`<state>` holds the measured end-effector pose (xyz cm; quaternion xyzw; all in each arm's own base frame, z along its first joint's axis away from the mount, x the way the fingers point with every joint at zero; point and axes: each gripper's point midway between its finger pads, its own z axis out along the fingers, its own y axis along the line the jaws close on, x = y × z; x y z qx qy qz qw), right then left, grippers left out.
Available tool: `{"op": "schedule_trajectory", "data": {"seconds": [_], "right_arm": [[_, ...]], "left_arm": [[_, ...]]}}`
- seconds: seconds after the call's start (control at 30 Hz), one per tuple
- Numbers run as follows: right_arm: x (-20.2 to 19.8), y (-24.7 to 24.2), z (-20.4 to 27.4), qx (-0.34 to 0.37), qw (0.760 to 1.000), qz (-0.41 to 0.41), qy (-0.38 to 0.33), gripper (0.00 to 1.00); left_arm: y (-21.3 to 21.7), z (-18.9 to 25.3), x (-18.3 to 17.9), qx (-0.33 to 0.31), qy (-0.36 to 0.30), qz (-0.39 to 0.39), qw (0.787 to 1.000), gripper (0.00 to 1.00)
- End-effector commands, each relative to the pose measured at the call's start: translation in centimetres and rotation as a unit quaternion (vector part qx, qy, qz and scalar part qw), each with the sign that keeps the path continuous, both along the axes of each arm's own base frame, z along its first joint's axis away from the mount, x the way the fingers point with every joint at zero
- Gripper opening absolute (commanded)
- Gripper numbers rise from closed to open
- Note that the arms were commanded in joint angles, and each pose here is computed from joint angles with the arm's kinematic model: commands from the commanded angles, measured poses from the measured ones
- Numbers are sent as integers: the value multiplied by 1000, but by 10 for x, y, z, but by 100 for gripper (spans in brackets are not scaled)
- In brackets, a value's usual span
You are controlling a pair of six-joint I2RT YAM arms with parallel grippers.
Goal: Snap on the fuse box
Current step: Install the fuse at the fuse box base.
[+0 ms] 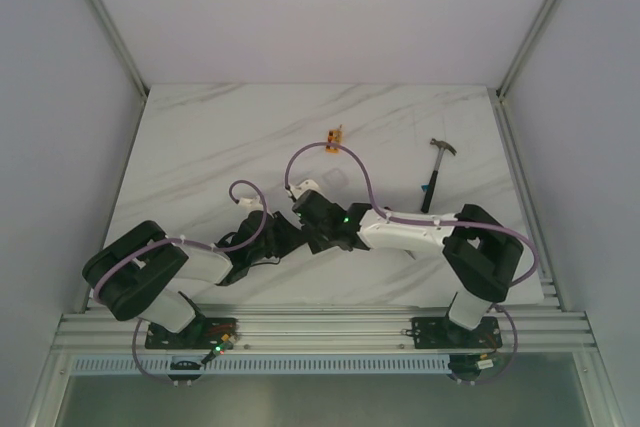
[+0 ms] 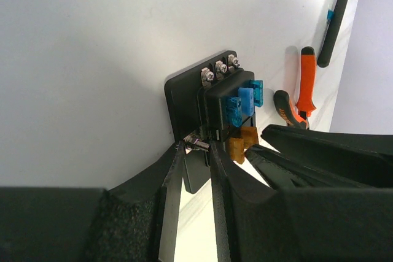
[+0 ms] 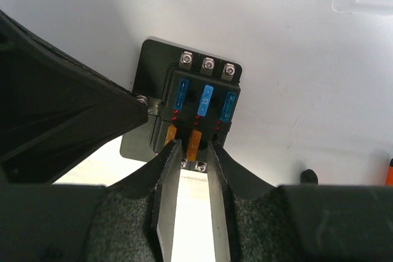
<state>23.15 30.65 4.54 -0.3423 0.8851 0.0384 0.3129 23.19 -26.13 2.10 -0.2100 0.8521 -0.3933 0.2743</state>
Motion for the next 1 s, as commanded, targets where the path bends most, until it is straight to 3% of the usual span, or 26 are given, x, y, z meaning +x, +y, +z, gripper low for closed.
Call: {"op": "schedule_trajectory", "data": {"seconds": [0.0, 0.73, 0.97], "right_arm": [[-1, 9, 22, 41, 999, -4, 1, 31], [3, 1, 10, 16, 998, -43, 49, 26], [1, 1, 4, 10, 997, -41, 62, 17]], "left_arm": [[5, -13, -9, 11, 21, -4, 1000, 33], [4, -12, -9, 10, 21, -5, 1000, 33], [4, -13, -10, 9, 23, -5, 1000, 33]]}}
